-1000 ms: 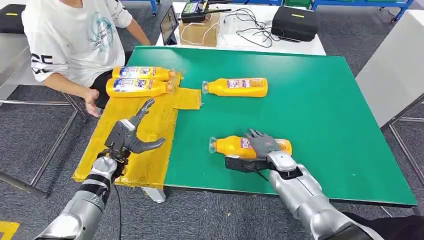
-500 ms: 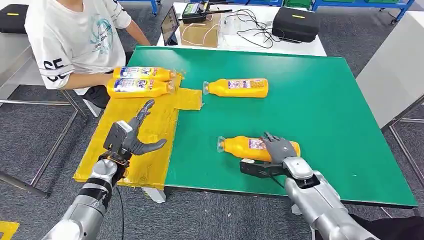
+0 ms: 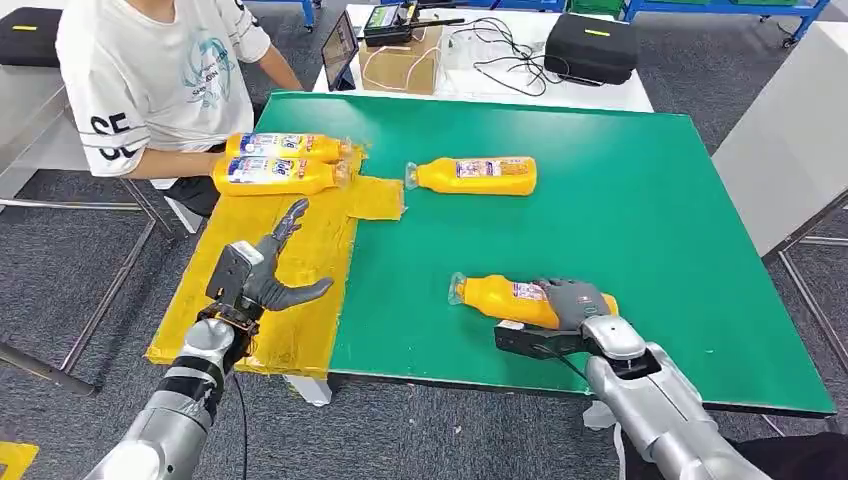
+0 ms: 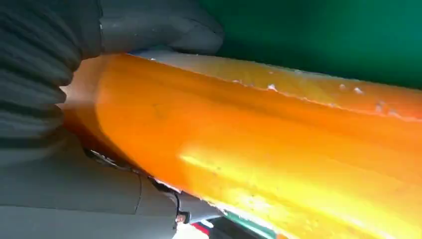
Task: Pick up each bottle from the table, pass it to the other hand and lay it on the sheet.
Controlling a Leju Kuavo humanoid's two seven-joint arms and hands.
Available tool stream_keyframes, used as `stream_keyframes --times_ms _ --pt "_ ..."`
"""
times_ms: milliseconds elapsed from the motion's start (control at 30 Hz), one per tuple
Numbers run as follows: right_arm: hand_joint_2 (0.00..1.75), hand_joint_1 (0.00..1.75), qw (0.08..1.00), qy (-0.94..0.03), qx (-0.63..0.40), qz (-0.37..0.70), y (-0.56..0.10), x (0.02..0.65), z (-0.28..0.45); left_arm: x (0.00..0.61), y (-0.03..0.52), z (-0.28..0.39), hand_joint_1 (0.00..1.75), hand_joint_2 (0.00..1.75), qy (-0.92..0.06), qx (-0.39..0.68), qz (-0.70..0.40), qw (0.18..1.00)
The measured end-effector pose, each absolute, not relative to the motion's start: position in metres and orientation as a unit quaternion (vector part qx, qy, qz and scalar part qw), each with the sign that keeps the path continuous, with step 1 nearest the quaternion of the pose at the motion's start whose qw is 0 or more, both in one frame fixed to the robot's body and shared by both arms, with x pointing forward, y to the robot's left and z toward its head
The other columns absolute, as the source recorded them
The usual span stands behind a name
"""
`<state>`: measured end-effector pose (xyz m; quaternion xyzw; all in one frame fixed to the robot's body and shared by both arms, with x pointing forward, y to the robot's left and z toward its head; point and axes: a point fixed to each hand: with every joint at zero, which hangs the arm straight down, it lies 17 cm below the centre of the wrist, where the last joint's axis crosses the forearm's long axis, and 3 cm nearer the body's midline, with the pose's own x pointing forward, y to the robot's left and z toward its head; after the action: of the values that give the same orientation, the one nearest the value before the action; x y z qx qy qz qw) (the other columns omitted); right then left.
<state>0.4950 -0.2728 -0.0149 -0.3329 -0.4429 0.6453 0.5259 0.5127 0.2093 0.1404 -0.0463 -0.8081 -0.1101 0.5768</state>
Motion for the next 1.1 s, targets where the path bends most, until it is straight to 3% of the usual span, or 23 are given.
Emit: stream_keyframes --times_ms 333,567,1100 --pt "1.75 1.75 0.572 -0.63 -0.264 0.455 -0.183 0.494 0.037 0.52 0.211 0.137 0.0 1.75 -0.795 -0.019 -0.087 0.6" --pt "1.75 1.75 0.577 -0.734 -0.198 0.298 -0.117 0.496 0.098 0.52 0.161 0.125 0.0 1.75 -0.763 -0.102 -0.054 0.636" --pt "1.75 1.75 0.576 -0.767 -0.106 0.26 -0.038 0.492 0.128 0.472 0.066 0.119 0.0 1.75 -0.662 -0.374 -0.07 0.646"
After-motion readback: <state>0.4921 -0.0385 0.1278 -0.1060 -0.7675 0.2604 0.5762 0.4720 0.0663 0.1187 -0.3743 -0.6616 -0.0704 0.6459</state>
